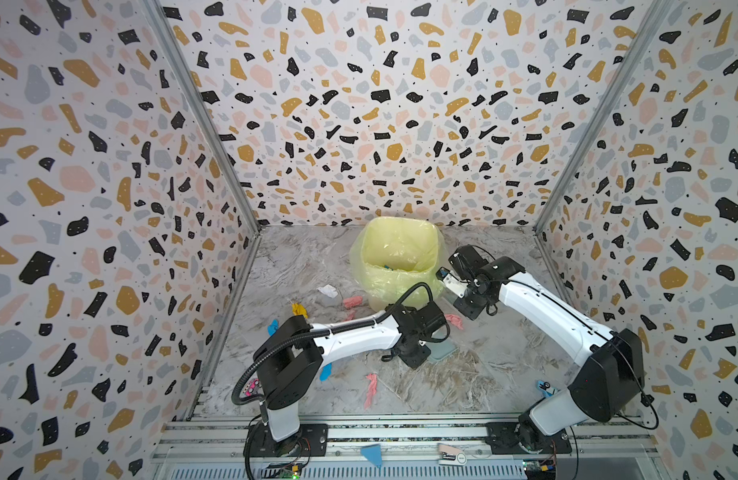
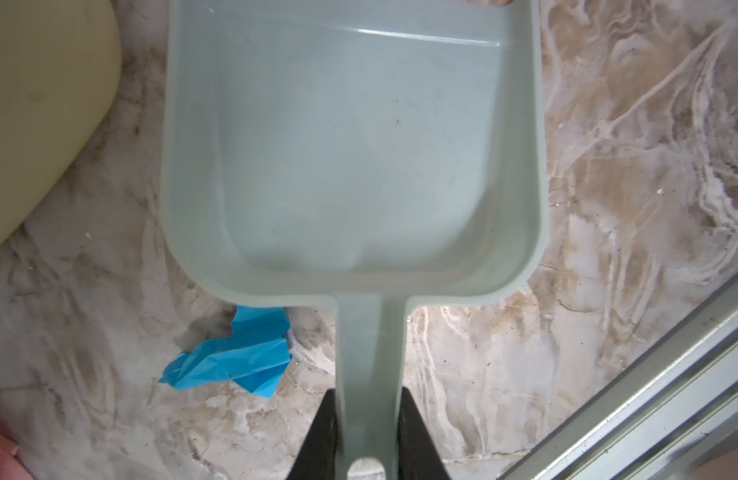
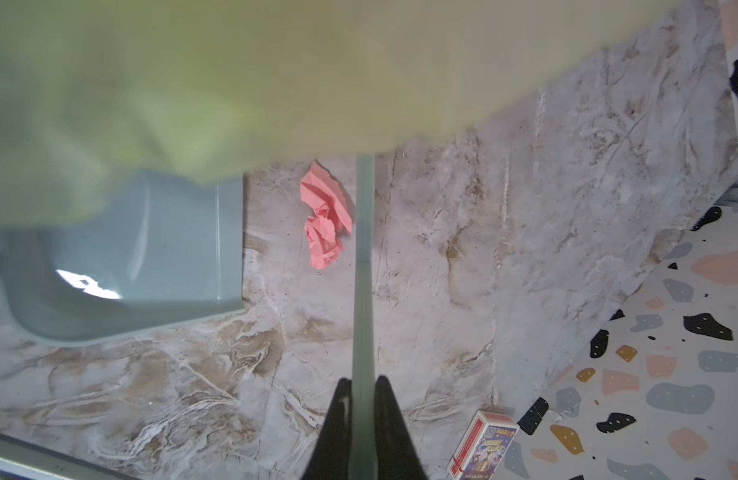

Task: Sweep away the paper scraps from the table
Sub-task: 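Brush the pink scraps into the dustpan held by the left gripper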

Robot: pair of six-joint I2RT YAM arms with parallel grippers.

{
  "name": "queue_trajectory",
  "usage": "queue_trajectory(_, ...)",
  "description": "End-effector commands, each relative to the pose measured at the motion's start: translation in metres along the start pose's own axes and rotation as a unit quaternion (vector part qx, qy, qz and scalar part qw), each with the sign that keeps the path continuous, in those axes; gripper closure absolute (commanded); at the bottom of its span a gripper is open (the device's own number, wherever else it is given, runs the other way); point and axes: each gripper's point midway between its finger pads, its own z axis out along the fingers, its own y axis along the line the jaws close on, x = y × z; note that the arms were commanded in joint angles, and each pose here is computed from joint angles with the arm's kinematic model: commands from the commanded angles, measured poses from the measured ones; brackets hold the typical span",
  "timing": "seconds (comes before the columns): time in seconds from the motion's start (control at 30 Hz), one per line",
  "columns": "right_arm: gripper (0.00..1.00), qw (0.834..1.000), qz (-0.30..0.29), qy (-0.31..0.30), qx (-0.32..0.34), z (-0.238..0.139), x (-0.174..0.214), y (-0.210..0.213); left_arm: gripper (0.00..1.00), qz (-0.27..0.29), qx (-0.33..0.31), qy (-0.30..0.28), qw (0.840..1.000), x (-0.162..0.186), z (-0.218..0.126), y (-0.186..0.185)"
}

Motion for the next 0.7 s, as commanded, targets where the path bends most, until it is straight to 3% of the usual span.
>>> queue_trajectory(0.0,1.00,0.999,-0.014,-0.001,-0.048,-0.011,0.006,0.022,0.93,-0.010,-0.010,0.015,1.000,0.002,0.003,0.006)
queue_trajectory(0.27,1.00,0.989,-0.036,-0.068,-0.130,-0.052,-0.014,0.060,0.93,-0.011,-0.007,0.019,1.000,0.000,0.008,0.005)
queue_trajectory(0.4,1.00,0.992,-0.025,-0.076,-0.099,-0.062,-0.015,0.046,0.93,-0.012,-0.004,0.017,1.000,0.000,0.010,0.004)
queue_trajectory(0.67,1.00,0.998,0.006,-0.031,-0.045,-0.037,0.005,0.017,0.93,-0.011,-0.001,0.015,1.000,-0.001,0.010,0.003)
